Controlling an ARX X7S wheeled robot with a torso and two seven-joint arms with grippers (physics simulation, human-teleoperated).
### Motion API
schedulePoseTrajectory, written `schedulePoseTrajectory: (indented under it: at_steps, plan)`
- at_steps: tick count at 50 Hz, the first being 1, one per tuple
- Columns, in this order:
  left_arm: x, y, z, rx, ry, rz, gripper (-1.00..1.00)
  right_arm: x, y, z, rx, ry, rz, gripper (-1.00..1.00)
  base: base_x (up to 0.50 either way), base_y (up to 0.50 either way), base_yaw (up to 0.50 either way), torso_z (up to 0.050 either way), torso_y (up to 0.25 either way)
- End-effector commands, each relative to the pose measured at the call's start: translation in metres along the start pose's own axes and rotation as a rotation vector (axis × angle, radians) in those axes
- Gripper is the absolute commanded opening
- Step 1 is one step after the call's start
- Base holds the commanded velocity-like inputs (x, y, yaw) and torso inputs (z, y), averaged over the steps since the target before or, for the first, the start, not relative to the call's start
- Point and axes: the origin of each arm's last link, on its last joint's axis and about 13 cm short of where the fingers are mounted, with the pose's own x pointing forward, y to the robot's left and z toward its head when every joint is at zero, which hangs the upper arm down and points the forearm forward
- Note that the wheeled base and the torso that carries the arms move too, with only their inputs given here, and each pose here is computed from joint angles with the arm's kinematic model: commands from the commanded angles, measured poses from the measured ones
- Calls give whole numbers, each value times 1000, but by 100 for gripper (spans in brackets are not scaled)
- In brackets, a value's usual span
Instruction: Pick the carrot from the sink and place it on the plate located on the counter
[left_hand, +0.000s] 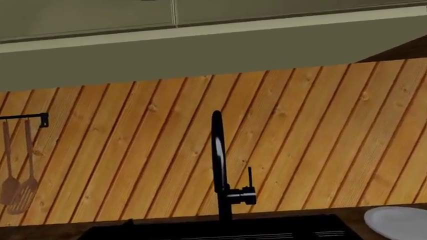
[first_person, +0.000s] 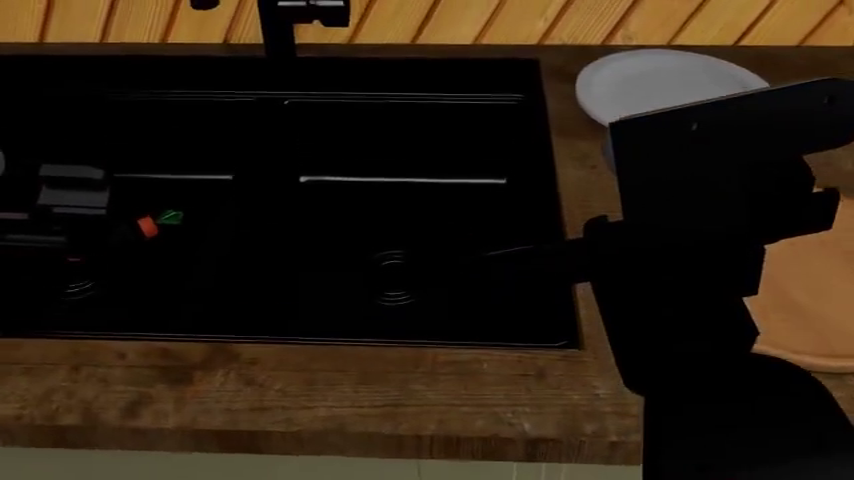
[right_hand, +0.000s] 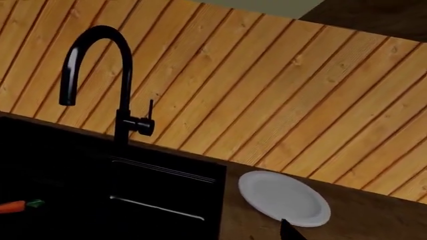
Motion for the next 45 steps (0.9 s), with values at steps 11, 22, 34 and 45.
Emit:
schedulePoseTrajectory:
  at_steps: [11, 22, 34, 45]
  plan:
    - [1, 1, 1, 7, 2, 7, 100, -1, 0, 1, -8, 3, 1, 100, 450, 0, 0, 0, 0]
    - [1, 1, 0, 10, 5, 9, 100, 0, 0, 0, -10, 12, 2, 100, 446, 0, 0, 0, 0]
    - [0, 1, 1, 17, 8, 21, 100, -1, 1, 1, -17, 12, 2, 100, 425, 0, 0, 0, 1]
    - [0, 2, -1, 23, 24, 29, 100, -1, 1, 0, -15, 13, 5, 100, 262, 0, 0, 0, 0]
